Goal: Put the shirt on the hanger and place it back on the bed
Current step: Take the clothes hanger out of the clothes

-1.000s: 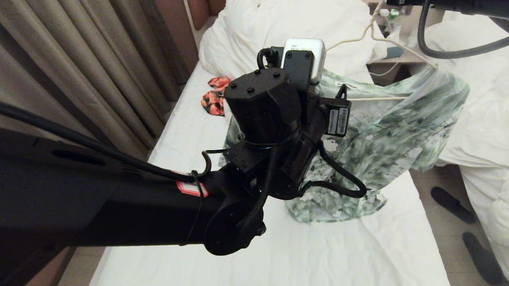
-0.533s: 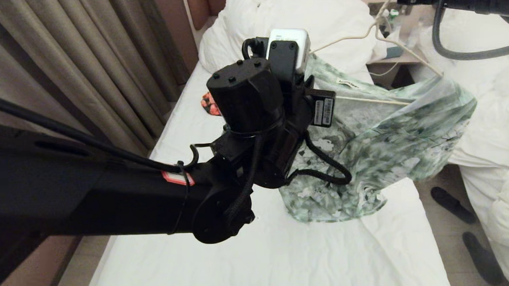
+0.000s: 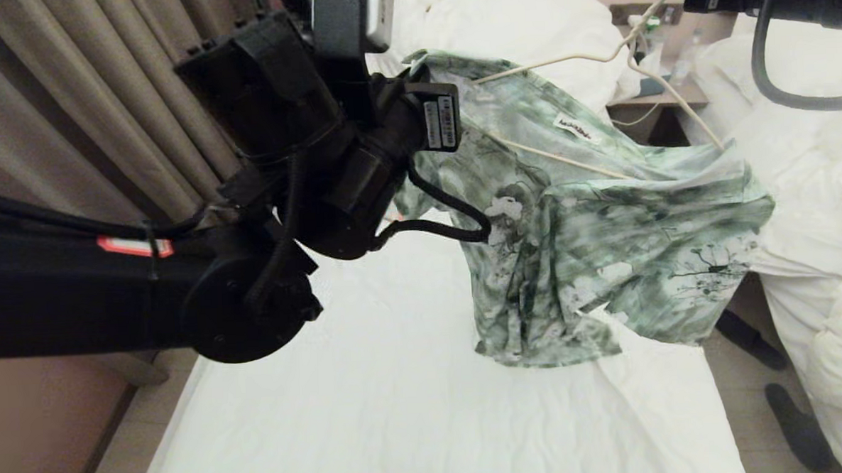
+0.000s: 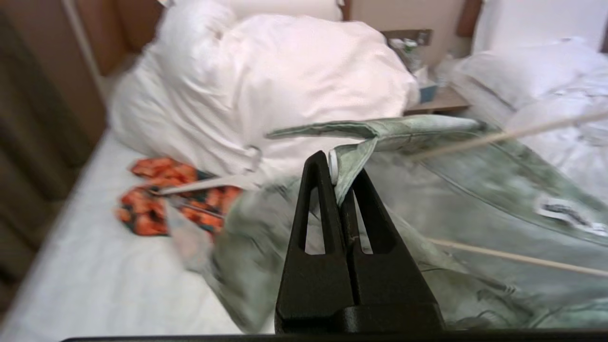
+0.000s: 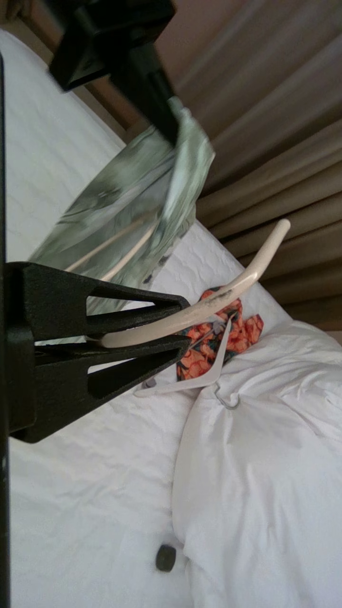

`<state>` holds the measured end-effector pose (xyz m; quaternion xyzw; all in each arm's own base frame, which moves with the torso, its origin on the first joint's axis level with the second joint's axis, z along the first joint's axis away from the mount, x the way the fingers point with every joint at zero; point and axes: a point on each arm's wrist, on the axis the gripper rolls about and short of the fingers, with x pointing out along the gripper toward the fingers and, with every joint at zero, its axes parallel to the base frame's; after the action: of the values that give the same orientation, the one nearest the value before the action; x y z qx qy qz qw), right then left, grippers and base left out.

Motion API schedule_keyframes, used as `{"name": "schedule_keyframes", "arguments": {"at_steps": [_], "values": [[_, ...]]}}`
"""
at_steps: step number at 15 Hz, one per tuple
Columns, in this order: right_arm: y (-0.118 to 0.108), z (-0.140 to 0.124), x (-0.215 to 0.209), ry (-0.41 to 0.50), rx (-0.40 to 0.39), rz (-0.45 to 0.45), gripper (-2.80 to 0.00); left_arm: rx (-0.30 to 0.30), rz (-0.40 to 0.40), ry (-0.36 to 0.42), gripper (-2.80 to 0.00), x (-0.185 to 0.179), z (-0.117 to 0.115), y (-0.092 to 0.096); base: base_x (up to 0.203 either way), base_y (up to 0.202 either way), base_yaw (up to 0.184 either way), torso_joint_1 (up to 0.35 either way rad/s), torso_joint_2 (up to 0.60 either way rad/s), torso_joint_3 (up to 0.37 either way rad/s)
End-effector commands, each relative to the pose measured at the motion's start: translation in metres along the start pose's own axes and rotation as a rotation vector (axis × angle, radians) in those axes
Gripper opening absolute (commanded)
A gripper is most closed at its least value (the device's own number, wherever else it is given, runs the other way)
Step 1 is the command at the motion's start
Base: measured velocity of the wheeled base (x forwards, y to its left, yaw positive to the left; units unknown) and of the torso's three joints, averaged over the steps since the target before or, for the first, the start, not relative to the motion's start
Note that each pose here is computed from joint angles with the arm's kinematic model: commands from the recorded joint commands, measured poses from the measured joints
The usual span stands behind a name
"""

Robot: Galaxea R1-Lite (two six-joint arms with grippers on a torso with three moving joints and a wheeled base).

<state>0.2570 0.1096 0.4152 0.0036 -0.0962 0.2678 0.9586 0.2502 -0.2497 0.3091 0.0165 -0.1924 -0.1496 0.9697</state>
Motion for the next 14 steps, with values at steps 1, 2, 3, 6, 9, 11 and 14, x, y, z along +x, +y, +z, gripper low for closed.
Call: {"name": "schedule_keyframes", "arguments": {"at_steps": [1, 2, 3, 6, 9, 11, 14], "values": [[0.002, 0.004, -0.009, -0.009, -0.001, 0.004, -2.8, -0.004, 0.024, -0.026, -2.8, -0.004, 0.012, 0.011, 0.0, 0.0, 0.0, 0.0, 0.0, 0.0], [0.003, 0.005, -0.013, -0.009, 0.001, 0.009, -2.8, 0.002, 0.026, -0.018, -2.8, -0.002, 0.008, 0.011, 0.0, 0.0, 0.0, 0.0, 0.0, 0.0], [0.004, 0.006, -0.015, -0.009, 0.0, 0.01, -2.8, 0.01, 0.024, -0.003, -2.8, 0.001, 0.001, 0.009, 0.0, 0.0, 0.0, 0.0, 0.0, 0.0], [0.0, 0.009, -0.02, -0.018, -0.004, -0.006, -2.8, 0.047, 0.063, 0.056, -2.8, 0.01, -0.027, 0.021, 0.0, 0.0, 0.0, 0.0, 0.0, 0.0], [-0.004, 0.009, -0.021, -0.016, -0.002, 0.003, -2.8, 0.057, 0.112, 0.12, -2.8, 0.017, -0.071, 0.036, 0.0, 0.0, 0.0, 0.0, 0.0, 0.0], [-0.005, 0.005, -0.019, -0.002, 0.0, 0.003, -2.8, 0.068, 0.128, 0.135, -2.8, 0.022, -0.094, 0.038, 0.0, 0.0, 0.0, 0.0, 0.0, 0.0], [-0.005, 0.0, -0.018, 0.014, 0.019, 0.011, -2.8, 0.073, 0.1, 0.158, -2.8, 0.026, -0.113, 0.025, 0.0, 0.0, 0.0, 0.0, 0.0, 0.0]]}}
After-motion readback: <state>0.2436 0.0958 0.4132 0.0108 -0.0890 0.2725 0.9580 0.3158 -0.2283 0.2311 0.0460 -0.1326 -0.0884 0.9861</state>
